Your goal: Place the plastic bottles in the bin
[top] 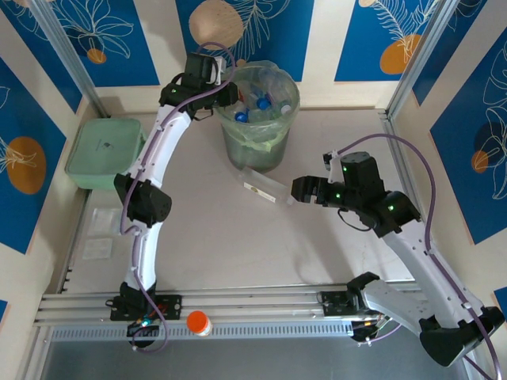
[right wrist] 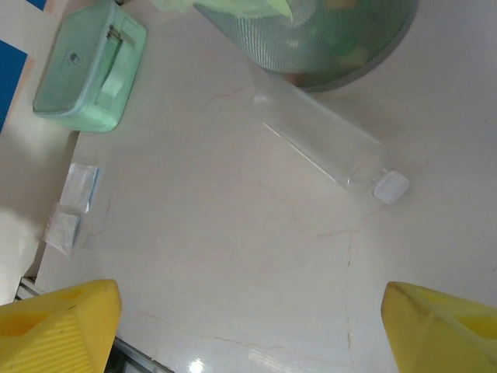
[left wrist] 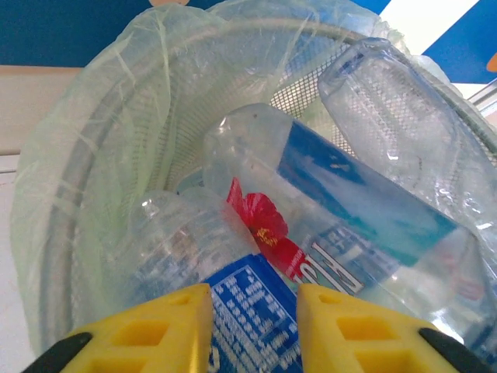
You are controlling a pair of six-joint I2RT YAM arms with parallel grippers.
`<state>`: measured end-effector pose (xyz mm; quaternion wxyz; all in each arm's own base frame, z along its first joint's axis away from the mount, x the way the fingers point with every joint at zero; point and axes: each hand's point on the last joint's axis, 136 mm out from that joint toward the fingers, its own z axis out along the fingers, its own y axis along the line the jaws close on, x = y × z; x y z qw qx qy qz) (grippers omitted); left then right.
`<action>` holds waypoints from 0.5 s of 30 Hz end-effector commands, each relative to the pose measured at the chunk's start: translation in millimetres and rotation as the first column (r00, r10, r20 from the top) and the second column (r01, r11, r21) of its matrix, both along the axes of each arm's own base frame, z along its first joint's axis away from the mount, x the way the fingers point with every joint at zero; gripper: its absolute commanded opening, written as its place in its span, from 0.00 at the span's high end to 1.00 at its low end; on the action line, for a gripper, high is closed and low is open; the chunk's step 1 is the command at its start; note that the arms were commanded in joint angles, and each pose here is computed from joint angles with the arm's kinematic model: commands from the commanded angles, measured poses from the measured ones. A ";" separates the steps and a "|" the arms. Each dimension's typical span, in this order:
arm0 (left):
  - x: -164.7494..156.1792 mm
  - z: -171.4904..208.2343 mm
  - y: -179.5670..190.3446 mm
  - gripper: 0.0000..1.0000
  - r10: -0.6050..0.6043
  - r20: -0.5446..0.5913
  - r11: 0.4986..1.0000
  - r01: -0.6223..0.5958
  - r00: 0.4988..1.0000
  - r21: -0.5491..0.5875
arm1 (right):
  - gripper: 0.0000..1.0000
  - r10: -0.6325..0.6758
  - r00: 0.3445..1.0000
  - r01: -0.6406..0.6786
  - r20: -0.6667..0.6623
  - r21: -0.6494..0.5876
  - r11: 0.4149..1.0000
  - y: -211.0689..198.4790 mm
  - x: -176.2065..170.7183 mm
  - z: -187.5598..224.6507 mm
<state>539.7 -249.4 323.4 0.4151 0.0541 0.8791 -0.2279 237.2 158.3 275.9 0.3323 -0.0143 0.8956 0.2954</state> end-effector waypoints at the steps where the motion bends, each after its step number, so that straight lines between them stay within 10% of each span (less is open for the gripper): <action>1: -29.8 65.9 7.5 0.60 -0.026 0.124 0.999 0.029 0.992 -0.017 | 0.13 -0.009 0.998 0.009 0.060 -0.012 1.000 -5.1 2.3 21.2; 11: -144.6 148.2 14.3 0.34 -0.164 0.388 0.986 0.145 0.907 0.079 | 0.01 0.143 0.914 -0.115 0.378 -0.097 0.989 8.8 -3.1 93.0; 15: -200.9 162.2 34.2 0.01 -0.156 0.494 0.987 0.160 0.855 0.035 | 0.01 0.125 0.842 -0.077 0.525 -0.113 0.991 6.0 -2.0 113.2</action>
